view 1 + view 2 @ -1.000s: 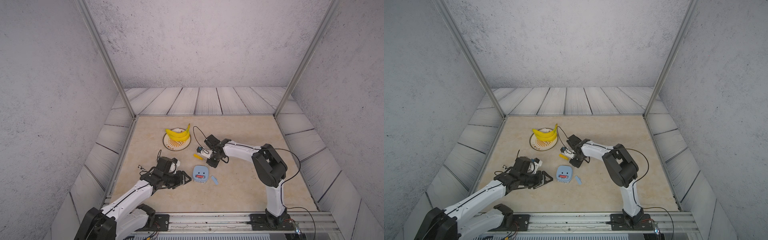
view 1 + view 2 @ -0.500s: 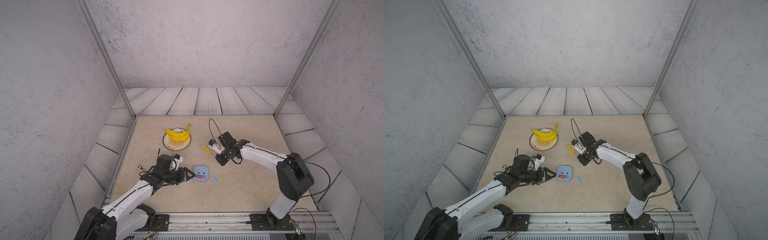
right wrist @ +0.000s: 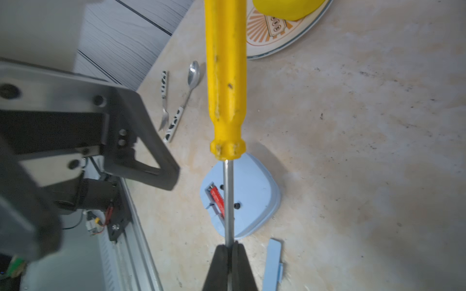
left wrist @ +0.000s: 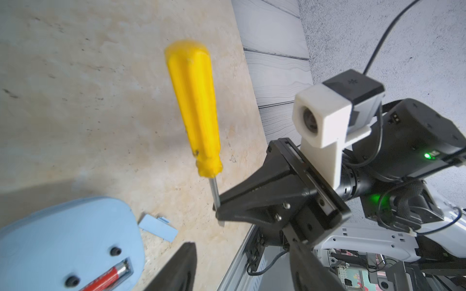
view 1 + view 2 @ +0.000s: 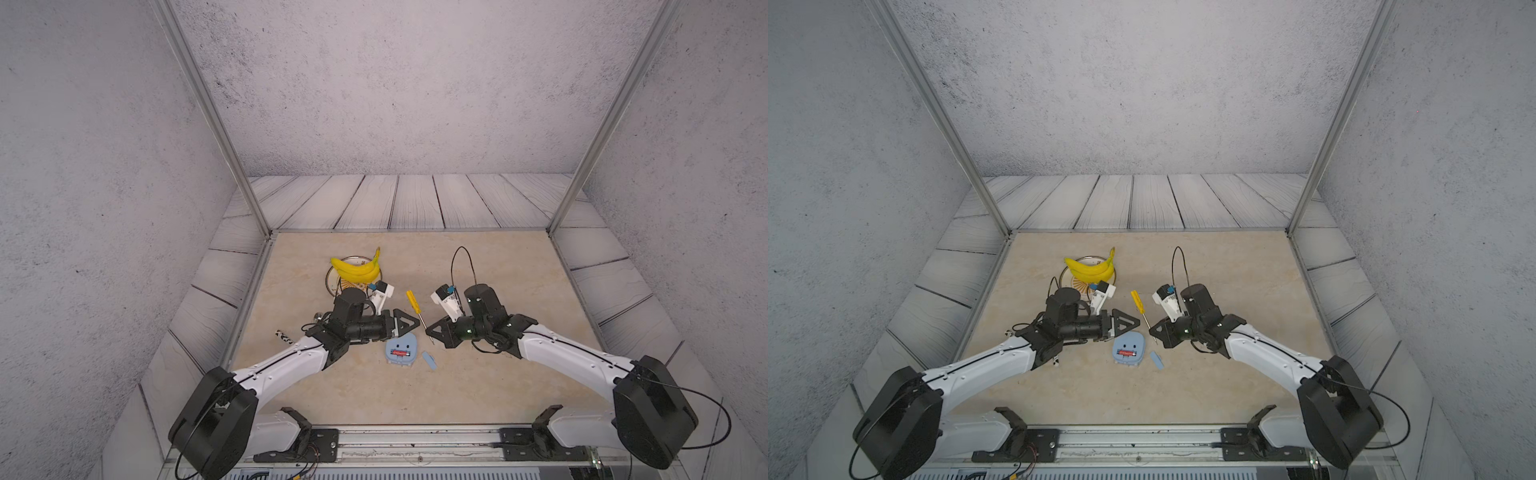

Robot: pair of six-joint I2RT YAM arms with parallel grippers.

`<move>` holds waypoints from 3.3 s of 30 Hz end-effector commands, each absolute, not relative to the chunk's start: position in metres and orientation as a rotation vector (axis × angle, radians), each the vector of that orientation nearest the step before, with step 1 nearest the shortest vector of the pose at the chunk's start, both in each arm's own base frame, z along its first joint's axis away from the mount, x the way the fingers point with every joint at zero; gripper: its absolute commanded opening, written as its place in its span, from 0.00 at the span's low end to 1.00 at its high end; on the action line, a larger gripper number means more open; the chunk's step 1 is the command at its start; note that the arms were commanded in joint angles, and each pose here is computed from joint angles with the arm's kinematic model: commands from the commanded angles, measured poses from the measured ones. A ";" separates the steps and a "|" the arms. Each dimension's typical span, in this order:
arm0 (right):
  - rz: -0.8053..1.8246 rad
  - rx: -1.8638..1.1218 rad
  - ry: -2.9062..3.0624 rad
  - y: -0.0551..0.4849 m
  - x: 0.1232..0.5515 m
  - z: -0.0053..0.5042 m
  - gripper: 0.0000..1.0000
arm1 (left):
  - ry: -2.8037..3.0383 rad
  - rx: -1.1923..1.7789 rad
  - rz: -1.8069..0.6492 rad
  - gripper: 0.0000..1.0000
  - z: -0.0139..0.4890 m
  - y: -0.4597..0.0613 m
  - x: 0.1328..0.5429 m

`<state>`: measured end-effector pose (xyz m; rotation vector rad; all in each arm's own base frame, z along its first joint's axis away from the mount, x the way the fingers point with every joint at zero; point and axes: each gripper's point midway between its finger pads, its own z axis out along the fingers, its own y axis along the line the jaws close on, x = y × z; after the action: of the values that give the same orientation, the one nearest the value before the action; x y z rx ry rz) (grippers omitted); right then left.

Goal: Remove the battery from the alarm
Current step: Pick up the screwdriver from the center of the board.

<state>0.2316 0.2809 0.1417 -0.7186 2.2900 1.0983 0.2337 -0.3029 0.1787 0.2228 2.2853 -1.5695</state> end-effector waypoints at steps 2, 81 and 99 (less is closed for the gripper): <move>1.297 -0.666 2.178 0.295 0.221 0.171 0.00 | 2.238 0.270 -1.590 0.63 0.188 -0.321 0.243; 0.916 -0.377 2.255 0.248 0.232 0.207 0.00 | 2.173 0.992 -0.532 0.40 0.186 -0.311 0.213; 0.873 -0.241 2.146 0.223 0.234 0.192 0.00 | 2.550 0.298 -0.975 0.92 0.111 -0.223 0.239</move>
<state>0.2275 0.2207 0.1811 -0.2832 2.2015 0.8388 0.2422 -0.2050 0.1133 0.2886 2.5397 -0.8102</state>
